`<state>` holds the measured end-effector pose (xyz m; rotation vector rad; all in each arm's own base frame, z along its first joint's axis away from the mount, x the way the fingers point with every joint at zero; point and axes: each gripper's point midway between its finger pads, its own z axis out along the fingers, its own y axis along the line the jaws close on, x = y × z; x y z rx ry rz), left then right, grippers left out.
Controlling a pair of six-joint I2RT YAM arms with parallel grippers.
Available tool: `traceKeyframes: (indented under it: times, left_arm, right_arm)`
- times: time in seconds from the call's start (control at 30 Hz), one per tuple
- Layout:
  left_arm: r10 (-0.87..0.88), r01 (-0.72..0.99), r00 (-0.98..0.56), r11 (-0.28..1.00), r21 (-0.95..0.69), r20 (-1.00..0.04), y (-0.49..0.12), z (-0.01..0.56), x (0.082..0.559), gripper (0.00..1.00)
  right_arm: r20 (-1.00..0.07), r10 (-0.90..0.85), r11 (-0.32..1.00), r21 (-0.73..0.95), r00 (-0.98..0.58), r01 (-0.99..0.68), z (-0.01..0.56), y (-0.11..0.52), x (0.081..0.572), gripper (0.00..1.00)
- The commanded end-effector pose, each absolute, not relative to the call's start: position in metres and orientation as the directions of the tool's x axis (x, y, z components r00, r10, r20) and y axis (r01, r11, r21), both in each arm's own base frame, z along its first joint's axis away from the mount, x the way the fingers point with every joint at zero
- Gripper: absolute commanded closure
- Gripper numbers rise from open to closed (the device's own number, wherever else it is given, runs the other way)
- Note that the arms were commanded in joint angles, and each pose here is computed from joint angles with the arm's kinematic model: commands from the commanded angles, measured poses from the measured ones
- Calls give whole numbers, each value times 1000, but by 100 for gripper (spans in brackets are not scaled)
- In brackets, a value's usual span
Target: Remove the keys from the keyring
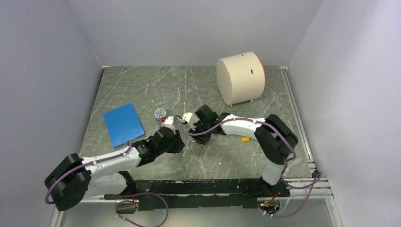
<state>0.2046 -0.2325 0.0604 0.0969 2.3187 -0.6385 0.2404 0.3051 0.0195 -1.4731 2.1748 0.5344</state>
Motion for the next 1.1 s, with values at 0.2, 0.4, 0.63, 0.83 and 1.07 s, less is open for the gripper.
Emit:
traceKeyframes:
  times: [0.2,0.4,0.63,0.83,1.07]
  left_arm:
    - [-113,232,-721,890,-392,-683,-223,66,206,63]
    - [-101,237,-728,891,-387,-678,-224,64,205,63]
    - [-97,242,-726,891,-385,-681,-224,65,206,63]
    - [-92,244,-729,890,-384,-678,-226,64,206,63]
    - [-93,243,-726,893,-380,-681,-224,65,207,63]
  right_arm:
    - [-538,-794,299,60,-283,-952,32,308,226,58]
    - [-528,-802,287,71,-280,-955,35,305,222,58]
    - [-507,-813,300,58,-286,-952,30,302,225,55]
    - [-514,-810,326,8,-283,-945,29,299,234,54]
    - [-525,-814,315,-40,-248,-948,31,301,232,49]
